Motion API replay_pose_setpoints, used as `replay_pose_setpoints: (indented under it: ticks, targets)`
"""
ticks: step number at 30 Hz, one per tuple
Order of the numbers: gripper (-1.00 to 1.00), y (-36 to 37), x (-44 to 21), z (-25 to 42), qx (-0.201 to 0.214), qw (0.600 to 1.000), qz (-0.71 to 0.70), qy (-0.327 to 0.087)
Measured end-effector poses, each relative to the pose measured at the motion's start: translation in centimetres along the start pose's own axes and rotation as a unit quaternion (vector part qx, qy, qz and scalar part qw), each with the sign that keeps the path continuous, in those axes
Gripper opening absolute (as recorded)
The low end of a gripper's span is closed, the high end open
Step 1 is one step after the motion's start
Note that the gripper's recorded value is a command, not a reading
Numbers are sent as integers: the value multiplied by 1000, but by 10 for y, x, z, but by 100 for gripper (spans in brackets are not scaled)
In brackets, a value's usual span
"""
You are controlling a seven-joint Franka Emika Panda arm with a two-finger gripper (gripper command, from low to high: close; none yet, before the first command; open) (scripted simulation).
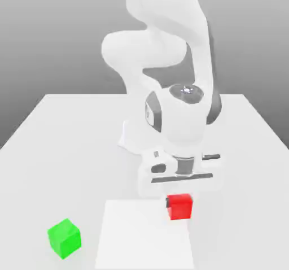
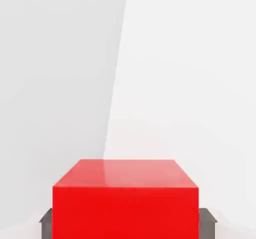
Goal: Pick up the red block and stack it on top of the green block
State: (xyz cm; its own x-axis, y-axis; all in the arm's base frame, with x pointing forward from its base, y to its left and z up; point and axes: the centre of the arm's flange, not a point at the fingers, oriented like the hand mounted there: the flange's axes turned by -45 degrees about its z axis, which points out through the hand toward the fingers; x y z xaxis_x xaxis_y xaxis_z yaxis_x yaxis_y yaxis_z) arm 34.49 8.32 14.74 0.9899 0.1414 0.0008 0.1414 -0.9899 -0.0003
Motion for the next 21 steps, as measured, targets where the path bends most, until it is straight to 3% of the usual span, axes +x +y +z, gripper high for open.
replay_pose_setpoints:
  ticks: [9,14,19,21]
  targets:
    - [-100,0,0,-55,-1,1000,-1,0]
    - [-100,106,41,-76,4,986,166,0]
    - [-100,248,48,-96,2,938,347,0]
    - [-100,264,51,-84,1,931,365,0]
